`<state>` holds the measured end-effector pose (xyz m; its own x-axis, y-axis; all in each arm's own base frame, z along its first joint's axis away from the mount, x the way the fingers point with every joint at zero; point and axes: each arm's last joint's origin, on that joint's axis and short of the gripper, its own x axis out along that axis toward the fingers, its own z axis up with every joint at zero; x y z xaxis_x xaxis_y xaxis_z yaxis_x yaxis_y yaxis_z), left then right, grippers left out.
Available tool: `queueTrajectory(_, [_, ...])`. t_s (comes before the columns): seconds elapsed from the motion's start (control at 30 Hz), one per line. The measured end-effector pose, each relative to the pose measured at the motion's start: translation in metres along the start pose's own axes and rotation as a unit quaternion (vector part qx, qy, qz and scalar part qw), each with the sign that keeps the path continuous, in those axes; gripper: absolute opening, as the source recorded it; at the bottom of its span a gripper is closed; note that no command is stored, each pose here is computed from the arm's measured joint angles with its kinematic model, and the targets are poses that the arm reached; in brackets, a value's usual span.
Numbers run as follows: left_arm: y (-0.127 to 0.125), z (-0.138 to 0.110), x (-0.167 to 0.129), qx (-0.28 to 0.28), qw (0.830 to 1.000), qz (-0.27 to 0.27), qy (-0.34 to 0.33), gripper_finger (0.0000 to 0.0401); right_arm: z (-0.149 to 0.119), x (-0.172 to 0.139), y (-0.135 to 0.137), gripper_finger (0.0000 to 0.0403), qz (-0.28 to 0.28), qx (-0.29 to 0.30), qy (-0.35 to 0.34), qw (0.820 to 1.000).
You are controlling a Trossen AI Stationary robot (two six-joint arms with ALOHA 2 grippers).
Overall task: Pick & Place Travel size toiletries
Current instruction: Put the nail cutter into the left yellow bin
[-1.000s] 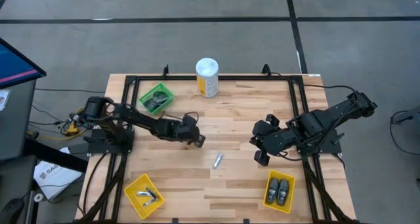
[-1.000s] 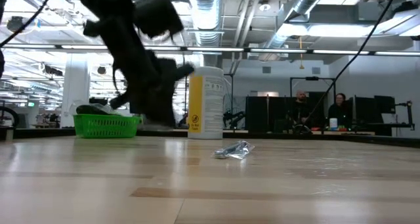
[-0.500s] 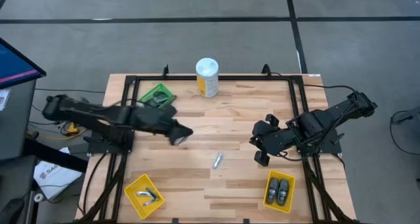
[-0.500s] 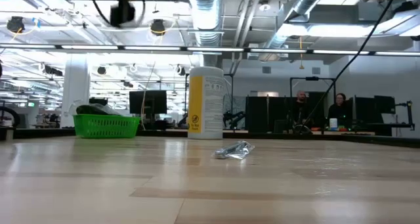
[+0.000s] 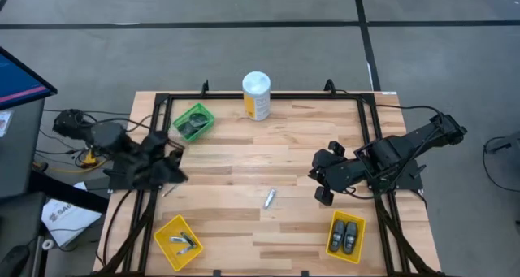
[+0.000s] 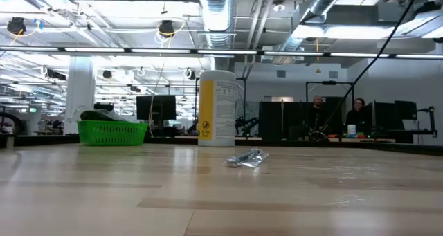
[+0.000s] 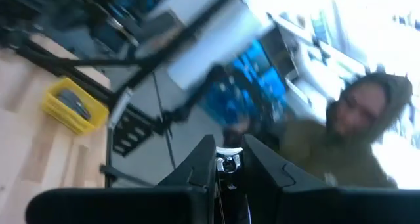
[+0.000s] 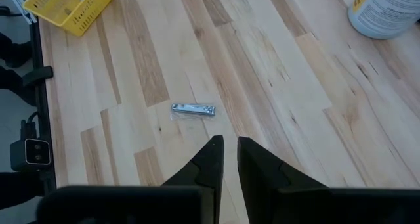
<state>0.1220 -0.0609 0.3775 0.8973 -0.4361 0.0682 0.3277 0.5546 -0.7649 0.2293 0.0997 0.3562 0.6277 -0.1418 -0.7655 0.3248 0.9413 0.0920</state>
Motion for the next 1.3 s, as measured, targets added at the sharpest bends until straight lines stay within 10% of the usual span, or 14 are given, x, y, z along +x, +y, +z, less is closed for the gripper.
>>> queueTrajectory(0.33, [0.002,-0.066,0.044,0.040,0.978,0.029,0.202,0.0043,0.003,0.000,0.001,0.0037,0.007,0.009,-0.011,1.000])
queueTrajectory(0.67, [0.026,-0.158,0.073,0.105,0.891,0.127,0.423,0.0044,0.008,0.003,-0.003,0.0037,0.003,0.022,-0.018,1.000])
queueTrajectory(1.07, [0.069,-0.216,0.079,0.191,0.807,0.166,0.533,0.0048,0.012,0.006,-0.009,0.0037,0.019,0.036,0.001,0.999])
queueTrajectory(1.3, [0.080,-0.220,0.071,0.199,0.796,0.175,0.545,0.0064,0.011,0.006,-0.008,0.0037,0.026,0.035,0.006,0.999])
